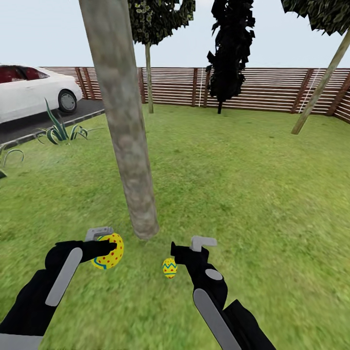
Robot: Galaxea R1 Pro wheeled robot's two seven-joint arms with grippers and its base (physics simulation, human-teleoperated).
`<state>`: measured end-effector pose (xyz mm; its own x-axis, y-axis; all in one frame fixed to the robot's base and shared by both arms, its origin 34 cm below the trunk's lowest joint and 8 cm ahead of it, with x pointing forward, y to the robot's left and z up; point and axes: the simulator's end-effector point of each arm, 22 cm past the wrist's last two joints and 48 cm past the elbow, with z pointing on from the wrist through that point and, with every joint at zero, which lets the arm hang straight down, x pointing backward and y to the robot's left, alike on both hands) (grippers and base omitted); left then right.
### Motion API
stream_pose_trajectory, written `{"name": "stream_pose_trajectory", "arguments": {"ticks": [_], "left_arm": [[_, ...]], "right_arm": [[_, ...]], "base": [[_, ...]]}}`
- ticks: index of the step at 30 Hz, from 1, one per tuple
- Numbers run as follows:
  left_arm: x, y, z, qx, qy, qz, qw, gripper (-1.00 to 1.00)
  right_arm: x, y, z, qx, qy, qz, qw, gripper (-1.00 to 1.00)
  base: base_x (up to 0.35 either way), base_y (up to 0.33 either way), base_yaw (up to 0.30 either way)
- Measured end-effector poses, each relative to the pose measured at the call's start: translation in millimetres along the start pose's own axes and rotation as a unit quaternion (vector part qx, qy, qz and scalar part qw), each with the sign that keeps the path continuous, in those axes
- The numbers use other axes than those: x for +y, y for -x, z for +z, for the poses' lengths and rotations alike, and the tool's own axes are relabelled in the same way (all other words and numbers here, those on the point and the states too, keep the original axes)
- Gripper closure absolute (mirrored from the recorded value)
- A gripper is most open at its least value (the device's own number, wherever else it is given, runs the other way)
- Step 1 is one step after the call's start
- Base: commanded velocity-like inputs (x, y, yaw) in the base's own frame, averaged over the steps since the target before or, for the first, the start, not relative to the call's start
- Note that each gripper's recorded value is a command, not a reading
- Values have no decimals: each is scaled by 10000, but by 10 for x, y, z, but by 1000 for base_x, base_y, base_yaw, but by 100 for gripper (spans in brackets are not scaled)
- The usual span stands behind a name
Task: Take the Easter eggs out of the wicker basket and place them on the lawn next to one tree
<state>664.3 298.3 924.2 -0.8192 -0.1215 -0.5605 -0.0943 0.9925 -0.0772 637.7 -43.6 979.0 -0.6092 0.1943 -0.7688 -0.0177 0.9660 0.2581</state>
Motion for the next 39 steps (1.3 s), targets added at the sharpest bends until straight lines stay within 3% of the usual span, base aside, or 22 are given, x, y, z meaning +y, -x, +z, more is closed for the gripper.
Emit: {"name": "stream_pose_trajectory", "arguments": {"ticks": [18,39], "left_arm": [[3,-2,0,3,-3,-7,10000,100],[5,-12,47,19,-12,-4,10000,100]], "right_arm": [[-2,6,-1,-6,-1,2,10000,-100],[-16,-11,39,-3,-5,4,10000,-100]], "base": [[216,-138,-53],[9,-7,-2]]}}
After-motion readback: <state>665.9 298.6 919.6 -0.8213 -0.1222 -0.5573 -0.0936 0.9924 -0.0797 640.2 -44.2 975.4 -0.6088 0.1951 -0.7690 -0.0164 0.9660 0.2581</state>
